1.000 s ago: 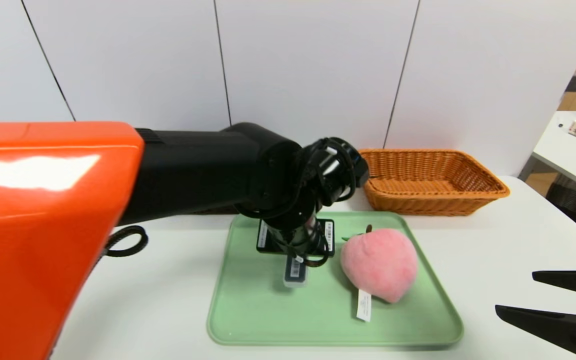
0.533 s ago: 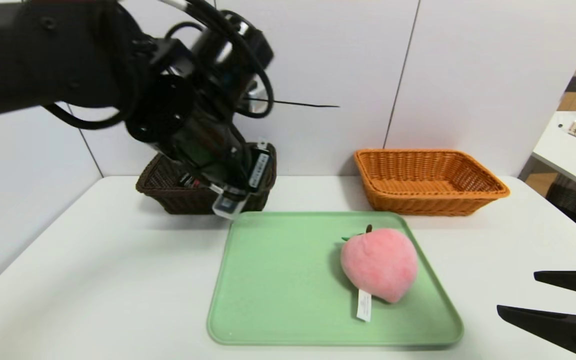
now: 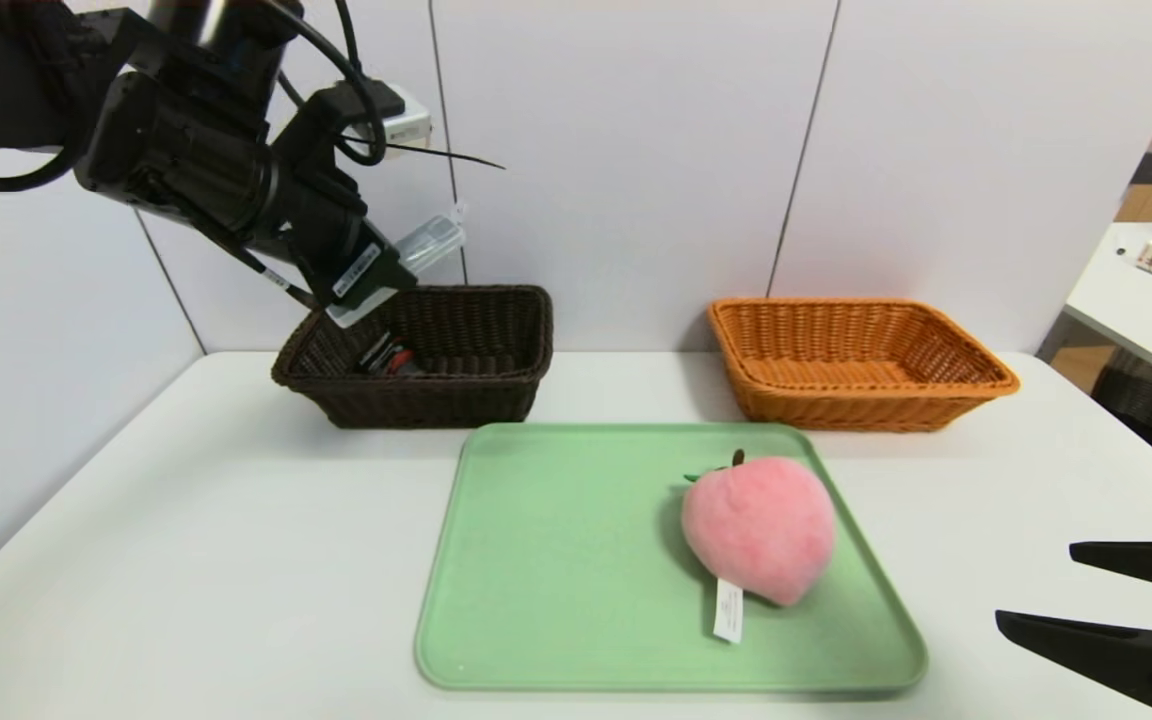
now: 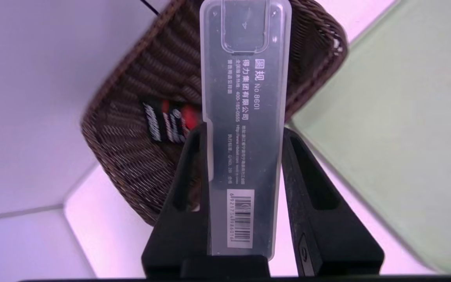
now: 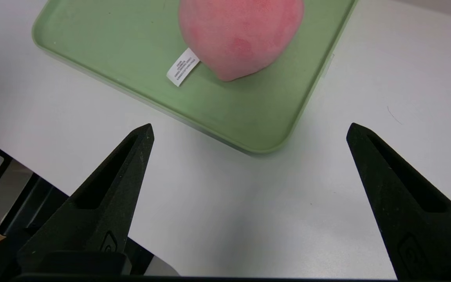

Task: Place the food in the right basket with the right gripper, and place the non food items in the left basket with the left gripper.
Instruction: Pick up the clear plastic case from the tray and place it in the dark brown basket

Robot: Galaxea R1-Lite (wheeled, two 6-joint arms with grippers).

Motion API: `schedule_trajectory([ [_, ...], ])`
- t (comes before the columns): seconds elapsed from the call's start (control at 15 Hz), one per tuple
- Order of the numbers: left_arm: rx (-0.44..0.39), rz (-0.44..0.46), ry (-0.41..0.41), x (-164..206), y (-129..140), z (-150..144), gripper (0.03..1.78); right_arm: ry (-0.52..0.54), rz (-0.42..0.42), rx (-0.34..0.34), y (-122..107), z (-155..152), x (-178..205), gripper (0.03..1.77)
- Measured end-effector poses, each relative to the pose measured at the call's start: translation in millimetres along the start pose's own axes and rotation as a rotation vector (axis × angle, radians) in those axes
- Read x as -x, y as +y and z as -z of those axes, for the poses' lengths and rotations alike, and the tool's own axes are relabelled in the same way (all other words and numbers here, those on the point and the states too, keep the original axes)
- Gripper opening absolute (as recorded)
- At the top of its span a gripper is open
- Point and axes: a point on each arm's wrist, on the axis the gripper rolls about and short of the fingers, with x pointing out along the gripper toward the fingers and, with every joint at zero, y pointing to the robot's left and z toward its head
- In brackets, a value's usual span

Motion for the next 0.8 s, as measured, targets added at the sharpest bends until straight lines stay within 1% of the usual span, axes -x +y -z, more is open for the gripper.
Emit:
schedule_trajectory([
  [0.13,-0.12,0.036,-0.03,-12,20,13,0.55,0.004,0.0,-0.001,0,1,-1,1.7],
  [0.2,-0.18,0.068,-0.046,-17,27,20,0.55,0.007,0.001,-0.002,0,2,-1,1.7],
  [0.33,-0.29,0.137,-0.085,-28,37,32,0.55,0.01,0.002,-0.003,0,3,-1,1.7],
  [0.47,-0.389,0.17,-0.092,-42,44,44,0.55,0.012,0.002,-0.003,-1,3,-2,1.7],
  [0.6,-0.458,0.183,-0.083,-60,48,52,0.55,0.013,0.003,-0.004,-1,3,-2,1.7],
  [0.8,-0.483,0.166,-0.092,-91,52,60,0.55,0.015,0.008,-0.008,-2,3,-2,1.7],
])
